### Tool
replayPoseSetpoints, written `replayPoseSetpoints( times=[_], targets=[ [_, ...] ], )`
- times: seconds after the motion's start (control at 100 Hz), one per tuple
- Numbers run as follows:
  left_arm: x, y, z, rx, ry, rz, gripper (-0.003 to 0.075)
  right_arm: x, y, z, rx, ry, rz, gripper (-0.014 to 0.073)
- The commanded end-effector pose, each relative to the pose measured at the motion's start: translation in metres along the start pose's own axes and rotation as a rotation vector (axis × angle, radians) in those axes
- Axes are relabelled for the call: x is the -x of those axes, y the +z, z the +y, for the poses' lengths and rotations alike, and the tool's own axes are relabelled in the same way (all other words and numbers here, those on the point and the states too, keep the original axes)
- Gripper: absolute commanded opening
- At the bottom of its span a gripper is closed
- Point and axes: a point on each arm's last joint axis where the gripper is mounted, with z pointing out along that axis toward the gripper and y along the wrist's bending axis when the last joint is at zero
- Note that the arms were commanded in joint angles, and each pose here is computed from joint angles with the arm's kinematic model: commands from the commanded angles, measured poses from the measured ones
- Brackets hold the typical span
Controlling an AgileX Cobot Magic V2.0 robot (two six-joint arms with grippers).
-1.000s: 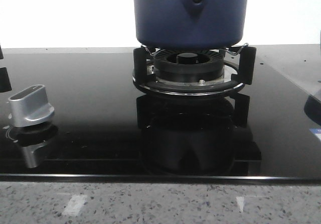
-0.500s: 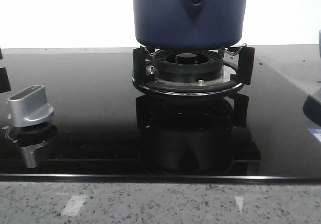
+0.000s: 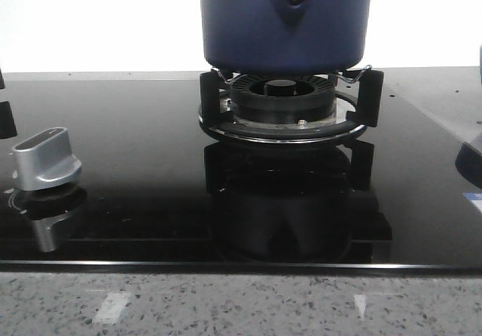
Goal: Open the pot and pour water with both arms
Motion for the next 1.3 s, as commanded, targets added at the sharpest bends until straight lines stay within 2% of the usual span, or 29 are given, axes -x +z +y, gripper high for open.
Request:
replayPoseSetpoints(
  times=[0.0, 0.42, 0.6, 0.63, 0.64, 0.7, 0.71, 0.72, 0.74, 0.75, 0.82, 0.93, 1.08, 1.23, 1.29],
  targets=[
    [-0.003, -0.001, 0.001, 0.0, -0.02, -0.07, -0.002, 0.011, -0.001, -0.001, -0.022, 0.01, -0.046, -0.0047],
    [-0.003, -0.001, 0.001, 0.0, -0.02, -0.07, -0.002, 0.012, -0.001, -0.003, -0.043, 0.011, -0.057, -0.0047],
    [-0.003, -0.001, 0.001, 0.0, -0.02, -0.07, -0.002, 0.016, -0.004, -0.021, -0.236, 0.027, -0.11, -0.0047],
    [-0.003, -0.001, 0.001, 0.0, -0.02, -0.07, -0.002, 0.016, -0.004, -0.024, -0.269, 0.001, -0.101, -0.0047],
    [-0.003, -0.001, 0.001, 0.0, -0.02, -0.07, -0.002, 0.016, -0.005, -0.025, -0.28, 0.026, -0.109, -0.0047],
    [-0.003, -0.001, 0.001, 0.0, -0.02, -0.07, -0.002, 0.016, -0.007, -0.031, -0.355, -0.021, -0.105, -0.0047],
    [-0.003, -0.001, 0.001, 0.0, -0.02, -0.07, -0.002, 0.015, -0.007, -0.031, -0.356, 0.011, -0.113, -0.0047],
    [-0.003, -0.001, 0.001, 0.0, -0.02, -0.07, -0.002, 0.015, -0.007, -0.033, -0.375, -0.03, -0.107, -0.0047],
    [-0.003, -0.001, 0.001, 0.0, -0.02, -0.07, -0.002, 0.015, -0.007, -0.034, -0.387, -0.003, -0.12, -0.0047],
    [-0.003, -0.001, 0.001, 0.0, -0.02, -0.07, -0.002, 0.015, -0.007, -0.035, -0.398, -0.037, -0.115, -0.0047],
    [-0.003, -0.001, 0.001, 0.0, -0.02, -0.07, -0.002, 0.012, -0.007, -0.038, -0.426, -0.054, -0.153, -0.0047],
    [-0.003, -0.001, 0.001, 0.0, -0.02, -0.07, -0.002, -0.007, -0.004, -0.04, -0.427, -0.072, -0.183, -0.0047],
    [-0.003, -0.001, 0.001, 0.0, -0.02, -0.07, -0.002, -0.044, -0.007, -0.04, -0.421, -0.054, -0.137, -0.0047],
    [-0.003, -0.001, 0.001, 0.0, -0.02, -0.07, -0.002, -0.065, -0.014, -0.036, -0.404, -0.064, -0.184, -0.0047],
    [-0.003, -0.001, 0.001, 0.0, -0.02, -0.07, -0.002, -0.07, -0.017, -0.035, -0.408, -0.055, -0.142, -0.0047]
  ],
)
